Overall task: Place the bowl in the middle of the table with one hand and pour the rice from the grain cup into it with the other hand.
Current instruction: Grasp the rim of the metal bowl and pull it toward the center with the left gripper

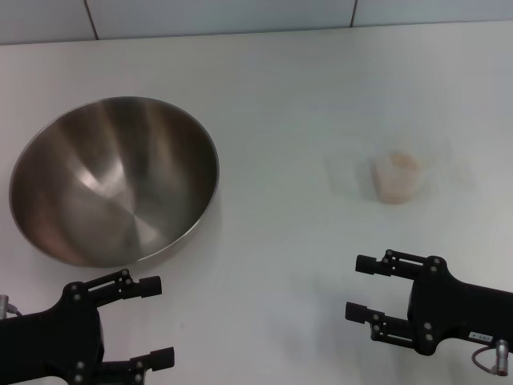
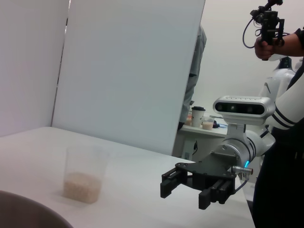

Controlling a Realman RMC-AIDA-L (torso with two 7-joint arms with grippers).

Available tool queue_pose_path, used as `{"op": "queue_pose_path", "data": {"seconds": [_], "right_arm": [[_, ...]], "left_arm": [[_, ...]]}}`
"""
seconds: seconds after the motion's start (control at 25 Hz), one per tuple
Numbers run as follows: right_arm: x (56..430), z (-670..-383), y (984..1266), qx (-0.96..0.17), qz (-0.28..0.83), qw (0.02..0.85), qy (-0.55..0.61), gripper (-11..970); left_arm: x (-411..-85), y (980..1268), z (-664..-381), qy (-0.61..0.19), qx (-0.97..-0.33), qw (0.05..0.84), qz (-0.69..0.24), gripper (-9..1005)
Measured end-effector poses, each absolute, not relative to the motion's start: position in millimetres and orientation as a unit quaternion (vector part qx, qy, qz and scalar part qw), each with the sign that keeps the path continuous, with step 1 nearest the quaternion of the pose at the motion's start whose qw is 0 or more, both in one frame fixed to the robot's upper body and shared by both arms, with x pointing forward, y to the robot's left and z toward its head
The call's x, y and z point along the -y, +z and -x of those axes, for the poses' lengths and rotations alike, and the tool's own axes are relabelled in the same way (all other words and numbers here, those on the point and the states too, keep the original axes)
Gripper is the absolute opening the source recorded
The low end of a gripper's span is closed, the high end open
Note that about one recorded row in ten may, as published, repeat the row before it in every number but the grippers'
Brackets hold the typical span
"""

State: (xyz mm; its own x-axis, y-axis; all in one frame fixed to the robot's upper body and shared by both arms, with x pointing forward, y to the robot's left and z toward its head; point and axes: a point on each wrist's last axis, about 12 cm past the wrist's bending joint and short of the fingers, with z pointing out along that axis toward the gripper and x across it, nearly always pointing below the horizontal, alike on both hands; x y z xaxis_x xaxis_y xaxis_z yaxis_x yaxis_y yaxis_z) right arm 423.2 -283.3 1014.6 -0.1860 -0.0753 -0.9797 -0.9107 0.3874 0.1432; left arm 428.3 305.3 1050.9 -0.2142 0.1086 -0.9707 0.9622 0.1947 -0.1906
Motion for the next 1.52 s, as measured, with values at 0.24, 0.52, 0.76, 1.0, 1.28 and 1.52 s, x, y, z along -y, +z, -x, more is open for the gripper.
{"op": "queue_pose_path", "data": {"seconds": [0.24, 0.52, 0.76, 1.0, 1.28, 1.52], "right_arm": [[283.3, -423.2, 1014.6, -0.655, 0.377, 0.515, 0.406, 653], [283.4, -423.2, 1014.6, -0.655, 0.377, 0.515, 0.406, 652], [283.6, -422.8, 1014.4, -0.655, 0.376, 0.515, 0.405, 652], [283.3, -423.7, 1015.0, -0.654, 0.378, 0.515, 0.405, 653], [283.1, -424.0, 1015.4, -0.652, 0.378, 0.516, 0.406, 653], [284.8, -422.5, 1015.2, -0.653, 0.375, 0.522, 0.402, 652]], "left_arm": [[-304.6, 1050.9, -428.1, -0.469, -0.623, 0.457, -0.429, 859], [-304.3, 1050.8, -428.1, -0.469, -0.622, 0.457, -0.429, 859], [-304.3, 1051.6, -428.4, -0.469, -0.62, 0.46, -0.428, 859], [-306.1, 1063.7, -432.6, -0.485, -0.598, 0.492, -0.407, 859], [-312.1, 1081.5, -450.3, -0.469, -0.576, 0.573, -0.346, 859], [-330.9, 1098.5, -464.0, -0.402, -0.544, 0.685, -0.271, 859]]}}
